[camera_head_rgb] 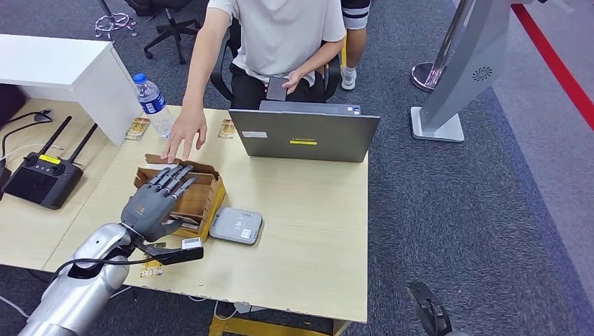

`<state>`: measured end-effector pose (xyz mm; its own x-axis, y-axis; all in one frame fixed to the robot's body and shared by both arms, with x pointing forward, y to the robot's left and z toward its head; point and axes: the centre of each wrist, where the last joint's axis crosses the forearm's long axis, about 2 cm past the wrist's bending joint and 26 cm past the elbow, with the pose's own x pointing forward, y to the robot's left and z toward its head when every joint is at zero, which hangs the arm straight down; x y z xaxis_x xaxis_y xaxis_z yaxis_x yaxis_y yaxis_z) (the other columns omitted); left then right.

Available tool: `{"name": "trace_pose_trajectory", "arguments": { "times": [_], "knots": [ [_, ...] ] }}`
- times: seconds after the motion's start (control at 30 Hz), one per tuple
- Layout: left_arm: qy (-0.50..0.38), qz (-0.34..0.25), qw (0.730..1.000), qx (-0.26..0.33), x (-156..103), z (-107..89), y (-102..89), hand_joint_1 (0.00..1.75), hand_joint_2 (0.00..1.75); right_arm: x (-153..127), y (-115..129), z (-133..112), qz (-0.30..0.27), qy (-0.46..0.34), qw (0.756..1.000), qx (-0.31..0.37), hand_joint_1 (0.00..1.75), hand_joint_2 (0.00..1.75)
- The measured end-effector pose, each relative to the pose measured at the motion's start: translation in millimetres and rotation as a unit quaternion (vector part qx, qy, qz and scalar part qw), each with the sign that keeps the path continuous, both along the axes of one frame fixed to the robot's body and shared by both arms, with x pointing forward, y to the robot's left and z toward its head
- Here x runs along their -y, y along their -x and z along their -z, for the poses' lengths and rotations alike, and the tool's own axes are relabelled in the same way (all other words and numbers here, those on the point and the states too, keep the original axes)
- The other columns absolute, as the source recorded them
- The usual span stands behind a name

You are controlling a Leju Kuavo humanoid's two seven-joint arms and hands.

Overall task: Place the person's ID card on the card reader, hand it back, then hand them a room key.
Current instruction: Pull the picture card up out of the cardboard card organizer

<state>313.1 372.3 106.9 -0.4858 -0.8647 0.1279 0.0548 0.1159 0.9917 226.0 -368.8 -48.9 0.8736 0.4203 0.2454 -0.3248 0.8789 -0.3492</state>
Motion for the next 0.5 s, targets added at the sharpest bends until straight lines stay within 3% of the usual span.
{"name": "trace_pose_trajectory", "arguments": {
  "times": [0.23, 0.37, 0.5],
  "knots": [
    [0.005, 0.014, 1.0, 0.003, 1.1, 0.5, 5.7, 0.0, 1.75, 0.1, -0.1, -0.1, -0.001, 0.0, 1.0, 0.001, 0.0, 0.0],
    [0.006, 0.015, 1.0, 0.001, 0.1, 1.2, 7.5, 1.75, 1.75, 0.1, -0.2, -0.1, -0.001, 0.0, 1.0, 0.001, 0.0, 0.0],
    [0.011, 0.024, 1.0, -0.01, -2.5, 3.2, 10.2, 1.75, 1.75, 0.0, -1.2, -0.6, -0.002, 0.0, 1.0, 0.002, 0.0, 0.0]
  ]
}}
